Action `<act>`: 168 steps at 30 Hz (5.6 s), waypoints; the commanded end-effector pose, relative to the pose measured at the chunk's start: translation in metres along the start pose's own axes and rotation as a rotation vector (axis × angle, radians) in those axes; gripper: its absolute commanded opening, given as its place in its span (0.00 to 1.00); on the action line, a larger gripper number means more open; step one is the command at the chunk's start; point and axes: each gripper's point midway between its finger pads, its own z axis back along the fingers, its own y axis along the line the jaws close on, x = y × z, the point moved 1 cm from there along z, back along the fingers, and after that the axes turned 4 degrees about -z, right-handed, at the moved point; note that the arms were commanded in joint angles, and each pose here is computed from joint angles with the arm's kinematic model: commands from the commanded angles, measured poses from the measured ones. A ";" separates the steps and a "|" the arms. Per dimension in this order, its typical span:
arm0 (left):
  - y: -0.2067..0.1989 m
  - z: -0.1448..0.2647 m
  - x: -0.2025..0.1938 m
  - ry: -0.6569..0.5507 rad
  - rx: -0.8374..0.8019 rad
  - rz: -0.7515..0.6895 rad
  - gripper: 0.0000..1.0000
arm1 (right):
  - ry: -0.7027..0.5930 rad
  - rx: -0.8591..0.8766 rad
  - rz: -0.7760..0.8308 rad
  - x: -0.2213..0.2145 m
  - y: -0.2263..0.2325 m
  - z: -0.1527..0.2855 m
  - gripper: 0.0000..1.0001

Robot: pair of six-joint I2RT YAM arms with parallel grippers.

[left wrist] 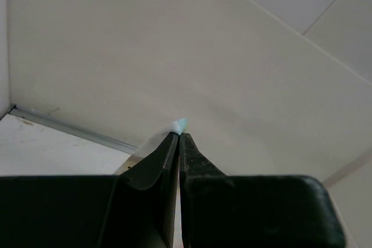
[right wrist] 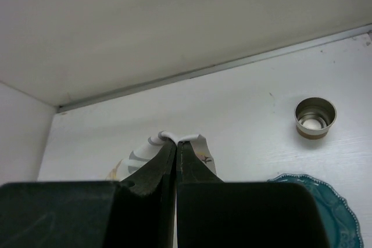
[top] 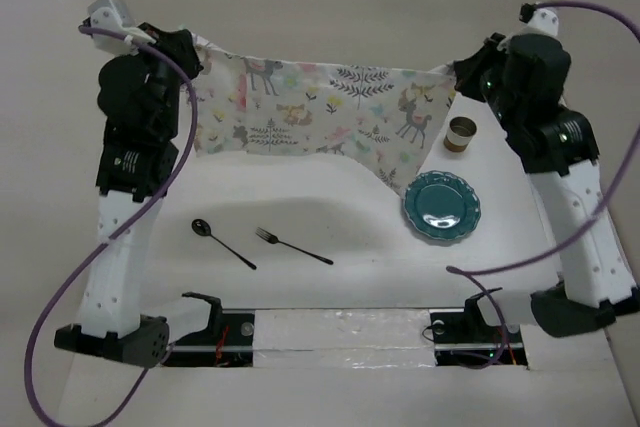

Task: Set the dinner table for one person

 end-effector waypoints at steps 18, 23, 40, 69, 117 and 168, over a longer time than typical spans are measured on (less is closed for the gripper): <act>0.042 -0.138 -0.048 0.147 -0.121 0.208 0.00 | 0.094 0.149 -0.016 -0.003 -0.007 -0.179 0.00; 0.112 -0.095 -0.190 0.375 -0.023 0.249 0.00 | 0.323 0.073 -0.001 -0.129 -0.059 -0.174 0.00; 0.220 0.036 -0.389 0.831 0.276 0.237 0.00 | 0.781 -0.093 0.004 -0.349 -0.155 -0.105 0.00; 0.244 0.116 -0.384 0.893 0.515 0.181 0.00 | 0.828 -0.156 0.055 -0.365 -0.169 -0.045 0.09; -0.024 0.073 -0.312 0.759 -0.318 0.054 0.40 | 0.467 -0.724 -0.866 -0.346 -0.351 0.034 0.15; -0.018 0.044 -0.224 0.578 -0.227 -0.054 0.47 | 0.638 0.673 -0.569 -0.224 0.070 -0.151 0.00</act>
